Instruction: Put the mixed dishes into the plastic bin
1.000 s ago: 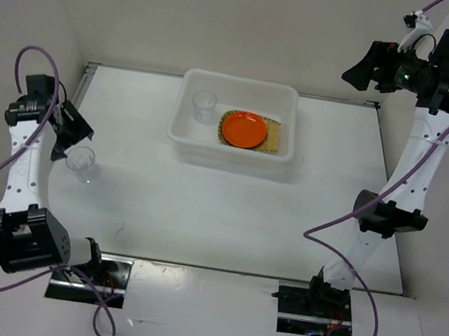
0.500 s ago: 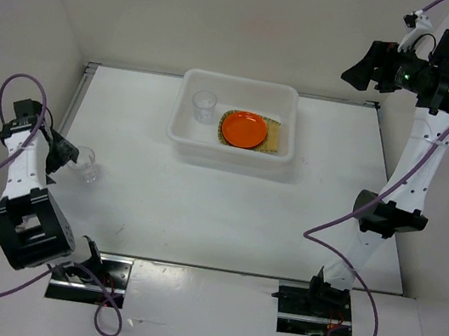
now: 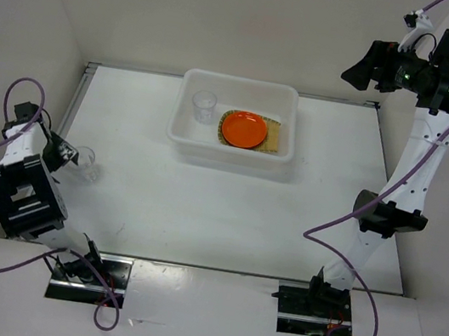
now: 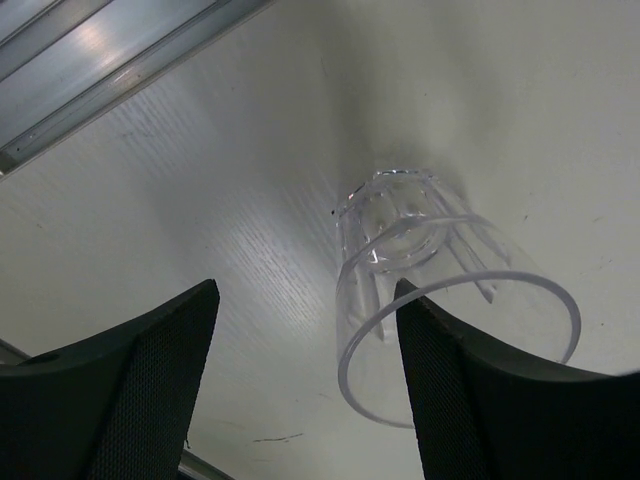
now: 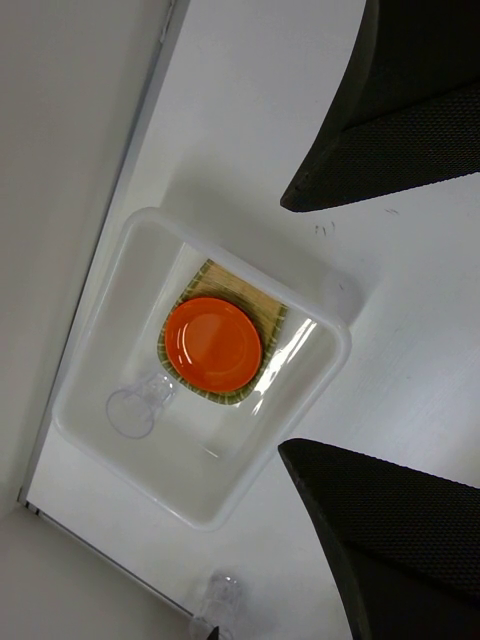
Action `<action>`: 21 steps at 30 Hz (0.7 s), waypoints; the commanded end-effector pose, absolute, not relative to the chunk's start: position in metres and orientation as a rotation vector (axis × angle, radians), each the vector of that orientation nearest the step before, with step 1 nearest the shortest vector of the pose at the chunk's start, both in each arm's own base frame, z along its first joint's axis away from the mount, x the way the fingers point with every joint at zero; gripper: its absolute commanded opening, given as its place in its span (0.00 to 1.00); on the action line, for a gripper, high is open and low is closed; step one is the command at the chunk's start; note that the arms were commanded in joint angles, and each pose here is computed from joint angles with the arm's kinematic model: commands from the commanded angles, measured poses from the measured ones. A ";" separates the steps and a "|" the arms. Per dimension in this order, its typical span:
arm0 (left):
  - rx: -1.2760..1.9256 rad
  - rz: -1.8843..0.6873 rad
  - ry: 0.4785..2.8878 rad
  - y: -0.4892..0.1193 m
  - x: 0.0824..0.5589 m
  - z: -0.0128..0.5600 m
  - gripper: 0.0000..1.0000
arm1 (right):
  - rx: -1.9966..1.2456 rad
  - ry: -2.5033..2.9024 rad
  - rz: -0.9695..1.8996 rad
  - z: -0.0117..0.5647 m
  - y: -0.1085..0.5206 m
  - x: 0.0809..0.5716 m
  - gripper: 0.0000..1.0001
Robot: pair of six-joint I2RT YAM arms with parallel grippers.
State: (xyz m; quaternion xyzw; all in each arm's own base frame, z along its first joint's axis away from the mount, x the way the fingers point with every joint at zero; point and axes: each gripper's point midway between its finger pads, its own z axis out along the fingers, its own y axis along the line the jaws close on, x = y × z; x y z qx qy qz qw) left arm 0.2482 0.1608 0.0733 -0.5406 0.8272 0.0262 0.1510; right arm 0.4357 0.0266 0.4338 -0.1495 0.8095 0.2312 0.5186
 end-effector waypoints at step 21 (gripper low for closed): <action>-1.074 -0.303 1.878 0.117 0.355 0.284 0.00 | -0.371 1.924 0.588 0.443 0.035 0.426 0.99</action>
